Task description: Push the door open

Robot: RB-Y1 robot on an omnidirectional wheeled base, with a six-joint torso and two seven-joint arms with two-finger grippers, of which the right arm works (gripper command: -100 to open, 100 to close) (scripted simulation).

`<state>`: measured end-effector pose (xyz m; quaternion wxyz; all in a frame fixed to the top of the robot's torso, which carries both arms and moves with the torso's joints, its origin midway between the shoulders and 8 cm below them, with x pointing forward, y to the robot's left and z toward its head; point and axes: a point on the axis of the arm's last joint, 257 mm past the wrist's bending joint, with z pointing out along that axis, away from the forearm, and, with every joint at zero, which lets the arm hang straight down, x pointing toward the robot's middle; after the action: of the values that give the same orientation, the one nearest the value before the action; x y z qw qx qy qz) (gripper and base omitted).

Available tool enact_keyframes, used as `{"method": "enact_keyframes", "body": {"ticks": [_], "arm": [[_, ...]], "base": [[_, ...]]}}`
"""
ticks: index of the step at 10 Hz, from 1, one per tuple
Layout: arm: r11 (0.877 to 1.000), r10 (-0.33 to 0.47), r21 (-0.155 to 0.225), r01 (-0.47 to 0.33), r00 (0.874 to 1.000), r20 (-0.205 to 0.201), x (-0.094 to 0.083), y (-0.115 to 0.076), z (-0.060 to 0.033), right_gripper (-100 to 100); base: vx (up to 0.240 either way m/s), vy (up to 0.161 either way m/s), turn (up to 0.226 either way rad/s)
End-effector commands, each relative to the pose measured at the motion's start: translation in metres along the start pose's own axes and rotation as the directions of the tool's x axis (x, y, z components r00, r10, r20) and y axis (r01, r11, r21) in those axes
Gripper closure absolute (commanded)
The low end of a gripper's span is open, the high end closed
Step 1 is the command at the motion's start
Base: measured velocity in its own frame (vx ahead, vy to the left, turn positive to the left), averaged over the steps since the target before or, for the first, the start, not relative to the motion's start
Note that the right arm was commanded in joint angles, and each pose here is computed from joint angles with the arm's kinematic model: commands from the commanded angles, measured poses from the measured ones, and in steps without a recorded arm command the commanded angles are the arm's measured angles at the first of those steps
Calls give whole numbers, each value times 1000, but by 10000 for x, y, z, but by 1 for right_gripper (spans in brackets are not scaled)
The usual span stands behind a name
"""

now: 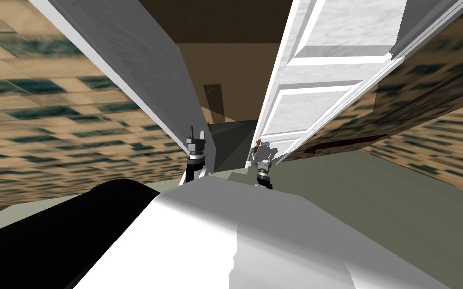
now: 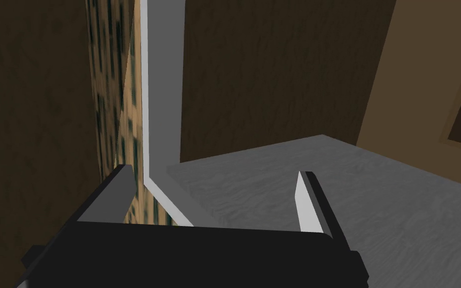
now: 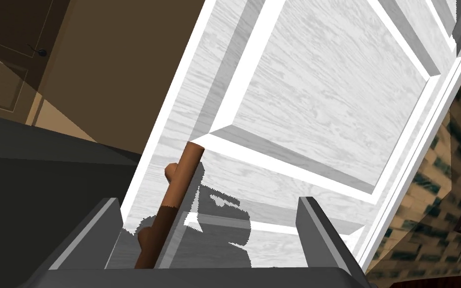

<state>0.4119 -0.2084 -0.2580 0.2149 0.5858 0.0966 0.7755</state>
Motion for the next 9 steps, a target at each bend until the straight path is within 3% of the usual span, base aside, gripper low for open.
{"method": "enact_keyframes", "body": {"ticks": [1,6,9], "arm": [[999,41,13,-41,999,25,-90,-111,-69,-100],[991,123,34,-126,989,83,-282,-339,-205,-100],[981,184,44,-191,974,129,-413,-516,-318,-100]], "base": [[55,-134,213],[46,-136,176],[41,-125,196]]}}
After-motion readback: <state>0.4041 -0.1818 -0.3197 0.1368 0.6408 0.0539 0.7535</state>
